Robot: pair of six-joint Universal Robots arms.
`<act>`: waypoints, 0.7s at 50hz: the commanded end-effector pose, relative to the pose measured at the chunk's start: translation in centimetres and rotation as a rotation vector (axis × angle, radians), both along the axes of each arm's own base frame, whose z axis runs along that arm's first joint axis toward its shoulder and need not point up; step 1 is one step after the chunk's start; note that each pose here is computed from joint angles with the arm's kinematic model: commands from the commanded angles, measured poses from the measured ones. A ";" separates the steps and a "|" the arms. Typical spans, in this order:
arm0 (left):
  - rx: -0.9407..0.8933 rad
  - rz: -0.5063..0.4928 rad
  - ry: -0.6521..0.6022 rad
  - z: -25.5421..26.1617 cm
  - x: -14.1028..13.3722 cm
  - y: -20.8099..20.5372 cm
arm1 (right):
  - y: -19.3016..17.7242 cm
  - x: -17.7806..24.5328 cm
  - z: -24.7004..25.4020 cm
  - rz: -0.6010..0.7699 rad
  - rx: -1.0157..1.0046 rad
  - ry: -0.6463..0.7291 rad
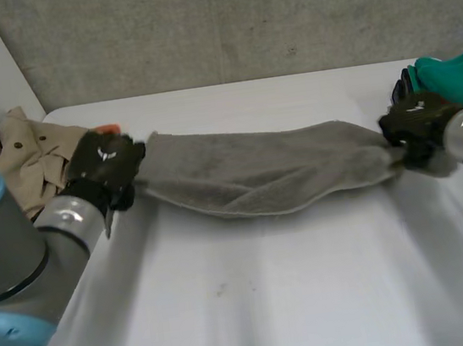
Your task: Fold the laundry.
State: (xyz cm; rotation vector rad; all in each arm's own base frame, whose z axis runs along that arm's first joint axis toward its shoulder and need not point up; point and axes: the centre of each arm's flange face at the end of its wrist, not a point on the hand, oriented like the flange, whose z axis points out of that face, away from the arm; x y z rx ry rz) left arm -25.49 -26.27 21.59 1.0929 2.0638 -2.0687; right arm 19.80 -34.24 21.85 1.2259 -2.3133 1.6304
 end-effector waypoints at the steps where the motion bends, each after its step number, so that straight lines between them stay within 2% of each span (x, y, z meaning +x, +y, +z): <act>1: 0.229 0.006 -0.208 -1.8 2.9 5.0 | 5.6 -4.7 1.0 0.002 0.301 0.188; 5: 0.368 -0.035 -0.367 -3.9 4.1 8.1 | 7.5 -4.9 -1.0 0.055 0.409 0.228; 8: 0.375 -0.050 -0.384 -4.4 4.0 8.2 | 7.9 -4.8 -2.0 0.072 0.444 0.236; 12: 0.318 -0.052 -0.378 -6.2 2.8 5.6 | 5.4 -4.7 -4.9 0.057 0.486 0.218; 17: 0.144 -0.010 -0.328 -5.8 0.5 0.1 | 1.4 -3.3 -3.4 -0.024 0.354 0.093; 21: -0.085 0.085 -0.244 -1.5 -1.3 -5.3 | -2.4 -1.5 0.3 -0.053 0.116 -0.014; 22: -0.187 0.123 -0.192 1.1 -2.0 -7.2 | -3.7 -0.8 2.4 -0.054 -0.005 -0.055; 25: -0.360 0.159 -0.098 5.7 -2.9 -9.3 | -5.5 0.4 6.2 -0.046 -0.218 -0.129; 26: -0.489 0.174 -0.033 9.0 -3.3 -10.2 | -6.4 0.9 8.8 -0.046 -0.361 -0.186; 28: -0.613 0.189 0.037 12.2 -3.7 -10.6 | -7.2 1.2 11.4 -0.056 -0.505 -0.245; 29: -0.727 0.203 0.105 14.8 -3.8 -10.7 | -7.8 1.3 14.1 -0.077 -0.656 -0.299; 32: -0.885 0.226 0.196 18.8 -3.7 -10.3 | -7.7 1.6 17.8 -0.096 -0.859 -0.361; 35: -0.911 0.225 0.212 19.6 -3.6 -9.7 | -7.2 2.0 18.9 -0.084 -0.913 -0.377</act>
